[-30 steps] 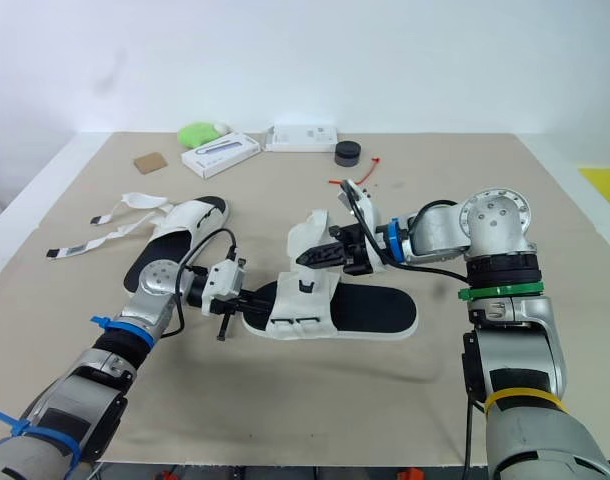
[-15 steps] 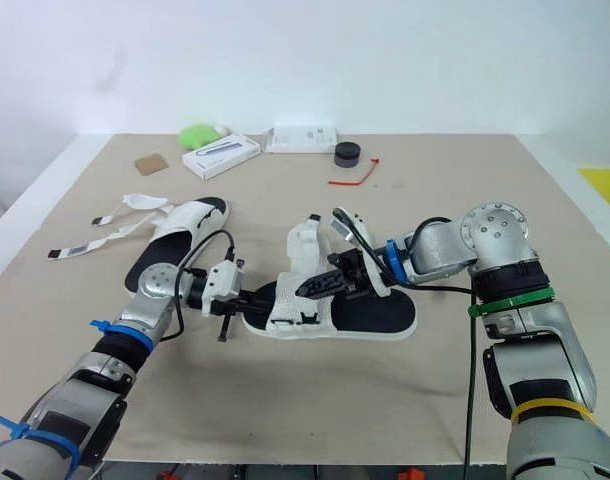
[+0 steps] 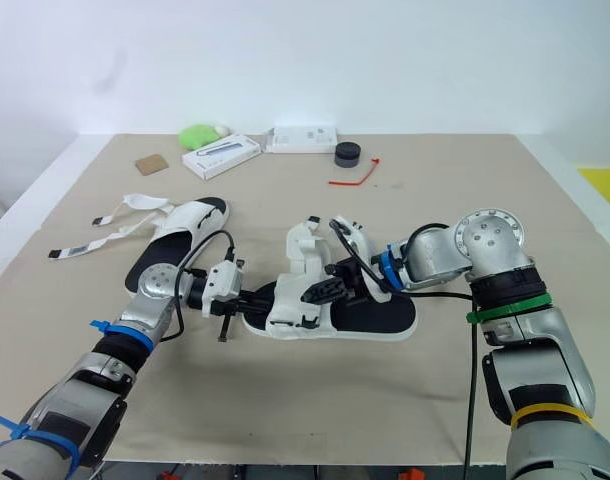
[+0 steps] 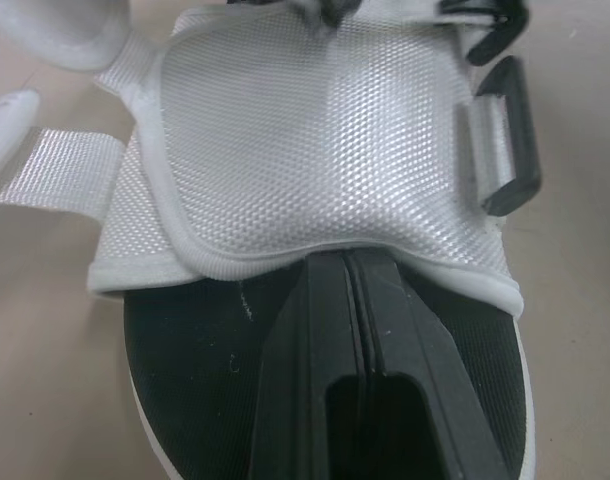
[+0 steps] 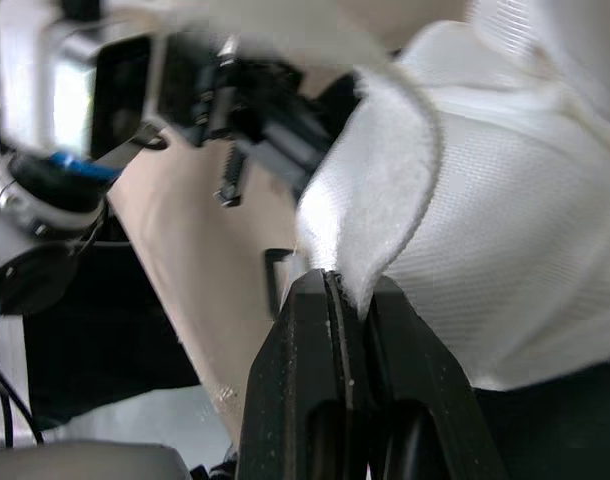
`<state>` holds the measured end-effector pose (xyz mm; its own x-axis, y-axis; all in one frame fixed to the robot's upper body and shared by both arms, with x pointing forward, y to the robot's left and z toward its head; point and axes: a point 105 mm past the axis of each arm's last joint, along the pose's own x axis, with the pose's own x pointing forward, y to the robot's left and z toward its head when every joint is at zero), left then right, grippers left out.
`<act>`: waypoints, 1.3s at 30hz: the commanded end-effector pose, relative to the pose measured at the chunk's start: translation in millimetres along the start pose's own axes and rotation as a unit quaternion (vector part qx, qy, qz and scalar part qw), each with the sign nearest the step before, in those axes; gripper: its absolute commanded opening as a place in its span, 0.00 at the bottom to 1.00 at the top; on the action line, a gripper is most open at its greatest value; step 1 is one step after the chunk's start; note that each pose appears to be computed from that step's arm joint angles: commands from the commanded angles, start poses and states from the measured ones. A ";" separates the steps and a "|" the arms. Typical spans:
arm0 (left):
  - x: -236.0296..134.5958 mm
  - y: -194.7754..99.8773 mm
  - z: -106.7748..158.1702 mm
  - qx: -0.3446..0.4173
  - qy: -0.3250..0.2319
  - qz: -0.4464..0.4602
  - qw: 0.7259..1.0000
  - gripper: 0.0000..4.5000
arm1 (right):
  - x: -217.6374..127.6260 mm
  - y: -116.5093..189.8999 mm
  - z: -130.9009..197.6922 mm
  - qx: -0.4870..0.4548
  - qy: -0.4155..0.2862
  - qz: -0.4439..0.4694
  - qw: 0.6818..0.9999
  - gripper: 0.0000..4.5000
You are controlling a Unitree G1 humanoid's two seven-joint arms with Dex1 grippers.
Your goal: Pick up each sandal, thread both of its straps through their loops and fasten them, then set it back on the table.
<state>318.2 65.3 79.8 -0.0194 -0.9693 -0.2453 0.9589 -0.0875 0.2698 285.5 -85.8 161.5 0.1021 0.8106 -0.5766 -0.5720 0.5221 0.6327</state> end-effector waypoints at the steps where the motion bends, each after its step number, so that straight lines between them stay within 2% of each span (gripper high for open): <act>1: -1.9 -45.5 -63.8 -0.124 0.091 -0.039 0.987 0.00 | 2.8 20.3 -7.7 -0.041 0.013 0.044 0.998 0.00; 8: -1.2 -43.8 -62.9 -0.122 0.090 -0.037 0.988 0.00 | 11.1 22.9 -15.9 -0.083 0.025 0.033 0.996 0.00; 14: -1.0 -45.7 -63.1 -0.122 0.089 -0.040 0.988 0.00 | 22.2 0.1 -23.7 -0.162 0.024 -0.059 0.985 0.00; 18: -2.4 -46.1 -63.7 -0.122 0.091 -0.040 0.988 0.00 | 19.7 -1.1 -28.4 -0.171 0.031 -0.044 0.984 0.00; 21: -2.5 -45.7 -64.1 -0.122 0.092 -0.040 0.987 0.00 | 13.4 13.2 -39.1 -0.172 0.054 0.011 0.984 0.00; 24: -2.1 -45.5 -64.0 -0.121 0.092 -0.040 0.988 0.00 | 10.6 17.5 -39.5 -0.173 0.056 0.029 0.983 0.00; 26: -1.4 -45.1 -63.6 -0.121 0.091 -0.041 0.988 0.00 | 9.4 15.5 -33.2 -0.166 0.040 0.029 0.985 0.17; 27: -0.9 -44.9 -63.4 -0.120 0.091 -0.042 0.988 0.00 | 8.7 14.4 -29.7 -0.162 0.031 0.029 0.986 0.21; 28: 0.0 -44.5 -63.0 -0.120 0.090 -0.042 0.988 0.00 | 6.9 15.4 -27.0 -0.162 0.025 0.033 0.986 0.35; 30: 0.7 -44.0 -62.5 -0.119 0.089 -0.043 0.988 0.00 | 1.1 18.3 -20.3 -0.151 0.016 0.045 0.987 0.50; 32: 0.7 -43.6 -62.4 -0.119 0.089 -0.043 0.988 0.00 | -6.2 21.4 -11.7 -0.130 0.002 0.064 0.989 0.71; 33: 0.8 -43.5 -62.5 -0.119 0.089 -0.042 0.988 0.00 | -9.0 20.6 -7.8 -0.121 -0.004 0.065 0.990 0.85; 34: 0.8 -43.3 -62.5 -0.119 0.090 -0.042 0.988 0.00 | -11.7 19.7 -3.3 -0.113 -0.011 0.066 0.991 0.91; 39: 2.0 -43.7 -62.8 -0.120 0.089 -0.044 0.988 0.00 | -17.7 16.9 14.7 -0.093 -0.038 0.063 0.993 0.91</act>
<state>317.9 64.0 80.0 -0.0239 -0.9716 -0.2356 0.9599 -0.0881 0.2662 281.9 -87.8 177.5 0.0569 0.8747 -0.4814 -0.7095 0.3747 0.5968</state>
